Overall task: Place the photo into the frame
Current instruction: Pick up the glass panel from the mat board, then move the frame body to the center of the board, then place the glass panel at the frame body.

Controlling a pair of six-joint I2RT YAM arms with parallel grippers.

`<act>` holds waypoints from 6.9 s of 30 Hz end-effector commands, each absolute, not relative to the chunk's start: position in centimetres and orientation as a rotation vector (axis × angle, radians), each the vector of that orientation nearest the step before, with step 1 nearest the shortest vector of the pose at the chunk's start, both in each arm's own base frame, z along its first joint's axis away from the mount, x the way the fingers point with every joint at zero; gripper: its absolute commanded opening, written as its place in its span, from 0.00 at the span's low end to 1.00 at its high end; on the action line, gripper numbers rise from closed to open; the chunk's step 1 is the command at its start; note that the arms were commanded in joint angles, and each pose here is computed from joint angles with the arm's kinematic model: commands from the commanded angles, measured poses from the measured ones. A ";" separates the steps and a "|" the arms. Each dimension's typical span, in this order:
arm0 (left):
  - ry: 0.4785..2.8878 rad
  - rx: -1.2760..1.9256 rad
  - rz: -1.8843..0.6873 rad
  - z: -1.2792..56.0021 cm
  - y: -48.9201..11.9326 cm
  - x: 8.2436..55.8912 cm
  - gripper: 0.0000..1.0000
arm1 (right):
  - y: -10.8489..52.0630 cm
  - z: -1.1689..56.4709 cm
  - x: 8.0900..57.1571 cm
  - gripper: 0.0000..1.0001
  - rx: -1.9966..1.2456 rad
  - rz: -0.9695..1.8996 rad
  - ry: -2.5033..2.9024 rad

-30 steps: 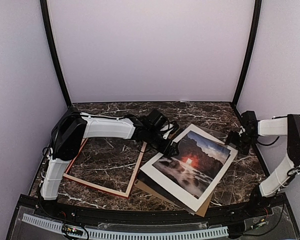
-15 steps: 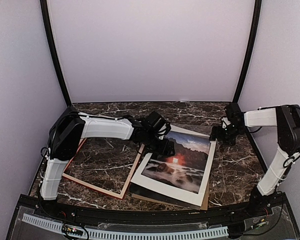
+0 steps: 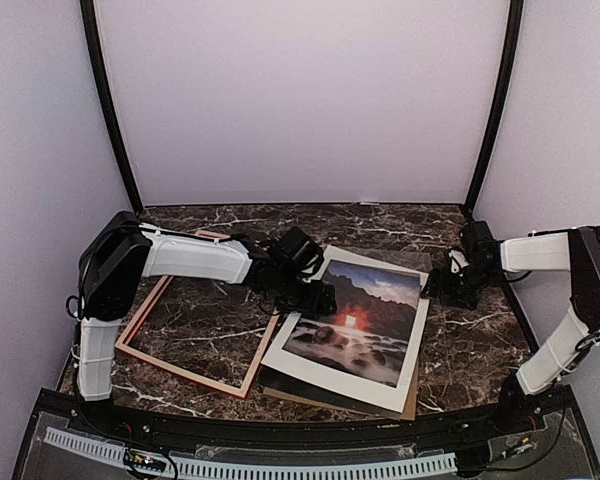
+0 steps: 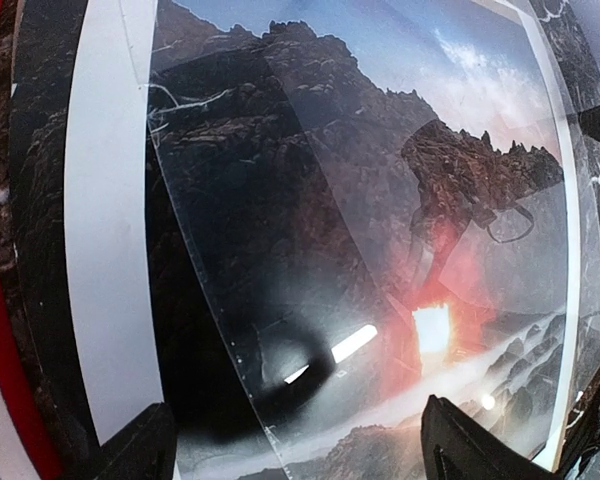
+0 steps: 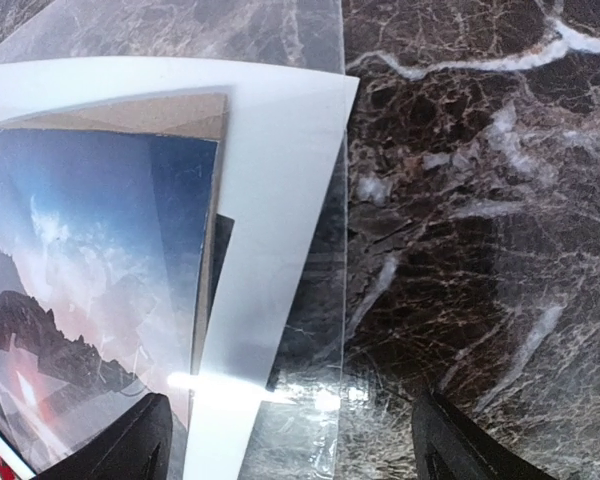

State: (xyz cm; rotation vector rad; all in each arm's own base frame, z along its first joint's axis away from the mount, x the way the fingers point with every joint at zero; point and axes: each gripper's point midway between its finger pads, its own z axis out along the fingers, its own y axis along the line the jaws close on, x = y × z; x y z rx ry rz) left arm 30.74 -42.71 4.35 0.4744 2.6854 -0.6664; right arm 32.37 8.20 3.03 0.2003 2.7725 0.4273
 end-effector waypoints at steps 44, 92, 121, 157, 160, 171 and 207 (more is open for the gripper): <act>2.744 0.317 -0.952 3.0 -42.9 28.6 0.80 | 13.5 8.8 29.9 0.25 0.102 1.170 2.522; 2.859 -0.185 -0.051 5.8 -1.1 39.7 0.81 | 17.7 26.0 33.1 0.00 -0.117 1.335 2.231; 2.909 -0.216 -0.541 2.6 -13.3 27.7 0.50 | 18.4 25.9 34.3 0.00 -0.101 1.324 2.262; 2.377 -0.412 -0.205 18.8 -1.9 35.0 0.91 | 45.6 26.5 29.8 0.00 -0.033 1.756 2.135; 2.377 -0.403 -0.181 18.7 -1.6 35.2 0.95 | 46.5 23.4 29.2 0.00 0.038 1.759 2.172; 2.471 -0.334 -0.356 14.8 -5.0 34.7 0.99 | 41.3 14.4 29.5 0.00 0.337 1.486 2.263; 2.588 -0.176 -0.439 9.9 -11.1 33.9 0.99 | 38.3 8.5 26.8 0.00 0.485 1.274 2.339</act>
